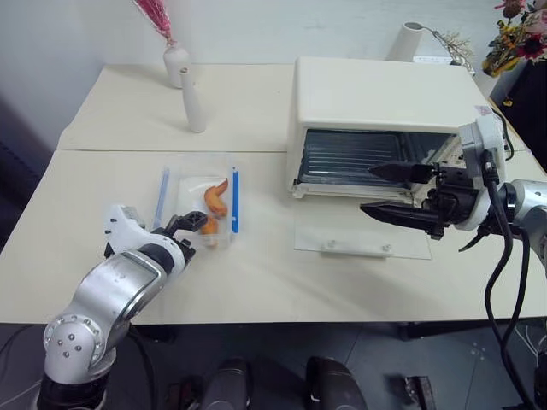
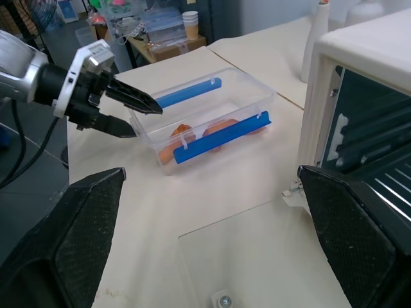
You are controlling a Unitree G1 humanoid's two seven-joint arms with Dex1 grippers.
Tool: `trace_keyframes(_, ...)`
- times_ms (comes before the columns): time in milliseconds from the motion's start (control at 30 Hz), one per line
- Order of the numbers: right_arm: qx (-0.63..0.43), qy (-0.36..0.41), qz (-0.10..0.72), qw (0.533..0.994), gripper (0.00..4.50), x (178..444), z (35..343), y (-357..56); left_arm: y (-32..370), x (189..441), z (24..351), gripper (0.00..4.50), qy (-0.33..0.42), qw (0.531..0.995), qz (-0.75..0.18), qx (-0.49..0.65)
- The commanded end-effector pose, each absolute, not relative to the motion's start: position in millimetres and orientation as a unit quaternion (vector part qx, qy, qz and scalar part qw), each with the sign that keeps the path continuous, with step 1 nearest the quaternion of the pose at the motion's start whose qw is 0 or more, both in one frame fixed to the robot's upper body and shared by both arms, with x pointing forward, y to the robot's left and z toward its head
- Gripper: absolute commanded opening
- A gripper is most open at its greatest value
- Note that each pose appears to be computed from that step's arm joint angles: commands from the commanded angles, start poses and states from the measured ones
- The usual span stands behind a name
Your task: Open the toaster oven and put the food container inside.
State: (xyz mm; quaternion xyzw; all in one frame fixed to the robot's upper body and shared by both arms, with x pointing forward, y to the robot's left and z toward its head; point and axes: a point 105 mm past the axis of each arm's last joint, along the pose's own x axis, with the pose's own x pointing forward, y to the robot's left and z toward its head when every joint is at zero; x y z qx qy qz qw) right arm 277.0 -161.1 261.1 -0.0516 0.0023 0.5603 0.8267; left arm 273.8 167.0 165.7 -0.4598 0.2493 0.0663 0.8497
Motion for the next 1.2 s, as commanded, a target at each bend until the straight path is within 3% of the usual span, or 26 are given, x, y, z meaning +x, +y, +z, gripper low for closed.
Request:
trace_keyframes(33,-0.069,-0.022,0.559,0.826,4.50,268,275,-162,175,274,161,4.49,0.256,0.847,0.087,-0.457)
trace_keyframes(200,-0.065,-0.022,0.553,0.830,4.50,266,272,-161,186,280,152,4.49,0.268,0.847,0.099,-0.449)
trace_keyframes(233,-0.064,-0.023,0.553,0.831,4.50,266,272,-161,189,282,152,4.31,0.268,0.848,0.099,-0.446)
trace_keyframes(333,-0.060,-0.027,0.551,0.832,4.50,265,274,-161,198,288,150,3.63,0.279,0.857,0.107,-0.420)
trace_keyframes(700,-0.053,-0.032,0.541,0.839,4.50,266,275,-162,229,301,157,0.37,0.288,0.883,0.127,-0.349)
trace_keyframes(967,-0.054,-0.026,0.530,0.846,4.50,269,272,-167,247,310,187,0.29,0.299,0.932,0.016,-0.203)
trace_keyframes(1200,-0.055,-0.016,0.501,0.864,4.50,267,269,-181,213,314,207,0.29,0.301,0.936,-0.107,-0.149)
